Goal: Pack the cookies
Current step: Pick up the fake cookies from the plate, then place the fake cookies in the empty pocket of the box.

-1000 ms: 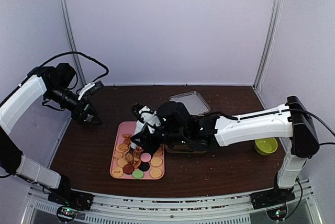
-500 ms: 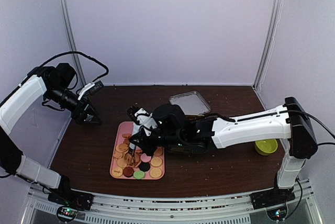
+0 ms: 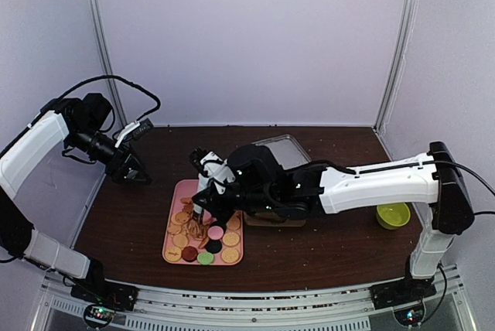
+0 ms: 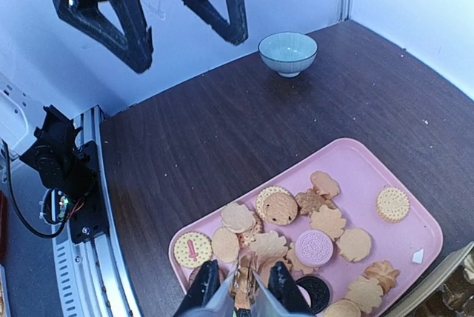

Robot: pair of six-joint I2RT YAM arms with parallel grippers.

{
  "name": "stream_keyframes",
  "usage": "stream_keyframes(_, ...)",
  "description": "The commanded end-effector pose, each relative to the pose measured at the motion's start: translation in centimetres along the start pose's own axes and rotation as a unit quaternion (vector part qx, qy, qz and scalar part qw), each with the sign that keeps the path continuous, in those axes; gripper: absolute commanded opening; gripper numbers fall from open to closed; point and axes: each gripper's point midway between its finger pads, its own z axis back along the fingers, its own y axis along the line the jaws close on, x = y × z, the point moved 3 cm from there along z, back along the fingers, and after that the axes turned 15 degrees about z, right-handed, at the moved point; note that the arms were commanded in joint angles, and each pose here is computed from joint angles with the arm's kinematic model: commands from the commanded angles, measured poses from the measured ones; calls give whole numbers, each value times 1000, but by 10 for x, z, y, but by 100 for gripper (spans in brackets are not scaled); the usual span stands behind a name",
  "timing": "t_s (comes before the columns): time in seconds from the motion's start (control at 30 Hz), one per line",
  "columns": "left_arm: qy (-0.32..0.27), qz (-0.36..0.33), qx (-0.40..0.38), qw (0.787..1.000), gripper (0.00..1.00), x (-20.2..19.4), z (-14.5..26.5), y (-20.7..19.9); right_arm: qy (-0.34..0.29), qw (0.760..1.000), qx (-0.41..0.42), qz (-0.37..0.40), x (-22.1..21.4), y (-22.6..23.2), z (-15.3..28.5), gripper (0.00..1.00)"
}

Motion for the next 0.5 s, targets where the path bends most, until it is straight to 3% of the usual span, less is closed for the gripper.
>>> stream_keyframes(0.0, -2, 3, -16, 1000, 92, 0, -1, -3, -92, 994, -47, -17, 62, -43, 50, 0)
stream_keyframes(0.17, -2, 4, -18, 1000, 92, 0, 0, -4, -110, 989, -85, -42, 61, -86, 75, 0)
stream_keyframes(0.47, 1, 0, -14, 1000, 92, 1, 1, -4, -70, 978, -186, -60, 18, -160, 101, 0)
